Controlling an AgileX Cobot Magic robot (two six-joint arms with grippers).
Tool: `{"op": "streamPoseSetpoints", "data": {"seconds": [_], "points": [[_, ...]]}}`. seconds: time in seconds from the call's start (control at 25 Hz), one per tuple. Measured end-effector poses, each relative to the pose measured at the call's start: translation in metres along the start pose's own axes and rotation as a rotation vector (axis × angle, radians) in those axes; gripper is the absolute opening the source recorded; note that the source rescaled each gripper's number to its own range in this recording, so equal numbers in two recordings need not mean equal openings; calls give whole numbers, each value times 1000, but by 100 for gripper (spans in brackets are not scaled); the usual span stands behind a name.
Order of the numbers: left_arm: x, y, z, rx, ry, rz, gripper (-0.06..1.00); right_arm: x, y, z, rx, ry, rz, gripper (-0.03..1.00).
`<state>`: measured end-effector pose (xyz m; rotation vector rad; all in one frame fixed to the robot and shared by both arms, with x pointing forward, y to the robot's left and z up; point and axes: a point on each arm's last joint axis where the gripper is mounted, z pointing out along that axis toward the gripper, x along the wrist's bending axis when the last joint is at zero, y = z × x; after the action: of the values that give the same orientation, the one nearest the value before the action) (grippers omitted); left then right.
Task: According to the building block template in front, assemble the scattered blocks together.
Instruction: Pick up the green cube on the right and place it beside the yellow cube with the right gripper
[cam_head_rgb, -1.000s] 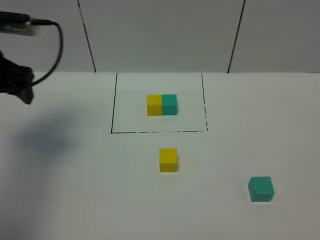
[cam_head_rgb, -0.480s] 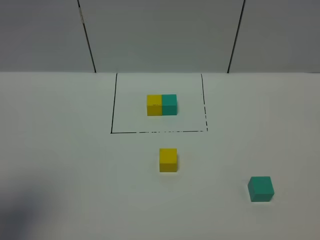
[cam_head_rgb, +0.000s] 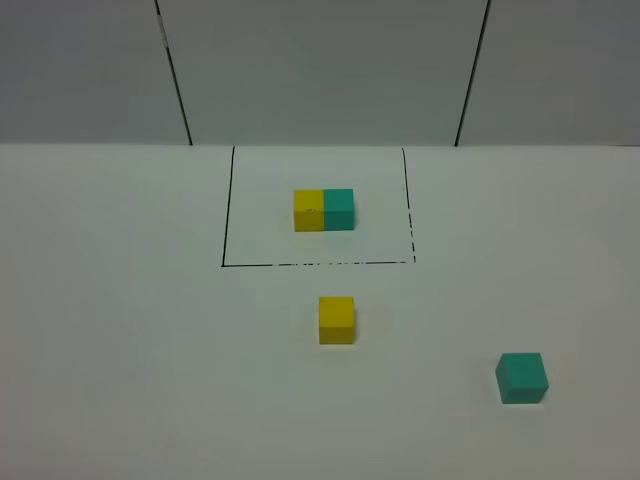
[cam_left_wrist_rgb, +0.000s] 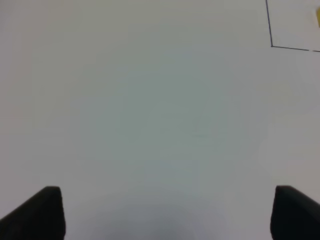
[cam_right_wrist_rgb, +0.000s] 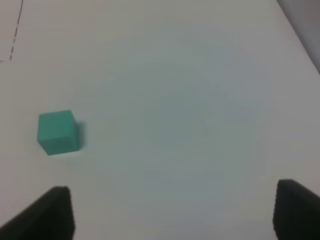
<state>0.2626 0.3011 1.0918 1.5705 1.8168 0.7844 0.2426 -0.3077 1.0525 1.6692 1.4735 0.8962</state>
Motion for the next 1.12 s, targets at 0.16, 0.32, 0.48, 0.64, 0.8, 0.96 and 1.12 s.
{"op": "streamPoseSetpoints", "data": {"seconds": [0.16, 0.32, 0.48, 0.64, 0.8, 0.96, 1.12], "points": [[-2, -23, 0, -69, -39, 18, 81, 0, 0, 0, 0, 0, 0, 63], [-1, -38, 7, -95, -42, 38, 79, 0, 0, 0, 0, 0, 0, 63], [-1, -45, 5, -127, -42, 51, 76, 0, 0, 0, 0, 0, 0, 63], [0, -50, 7, -116, -49, 58, 70, 0, 0, 0, 0, 0, 0, 63], [-1, -51, 8, -107, -71, 70, 62, 0, 0, 0, 0, 0, 0, 63], [-1, -51, 8, -107, -78, 73, 54, 0, 0, 0, 0, 0, 0, 63], [-1, -51, 8, -107, -78, 73, 50, 0, 0, 0, 0, 0, 0, 63]]}}
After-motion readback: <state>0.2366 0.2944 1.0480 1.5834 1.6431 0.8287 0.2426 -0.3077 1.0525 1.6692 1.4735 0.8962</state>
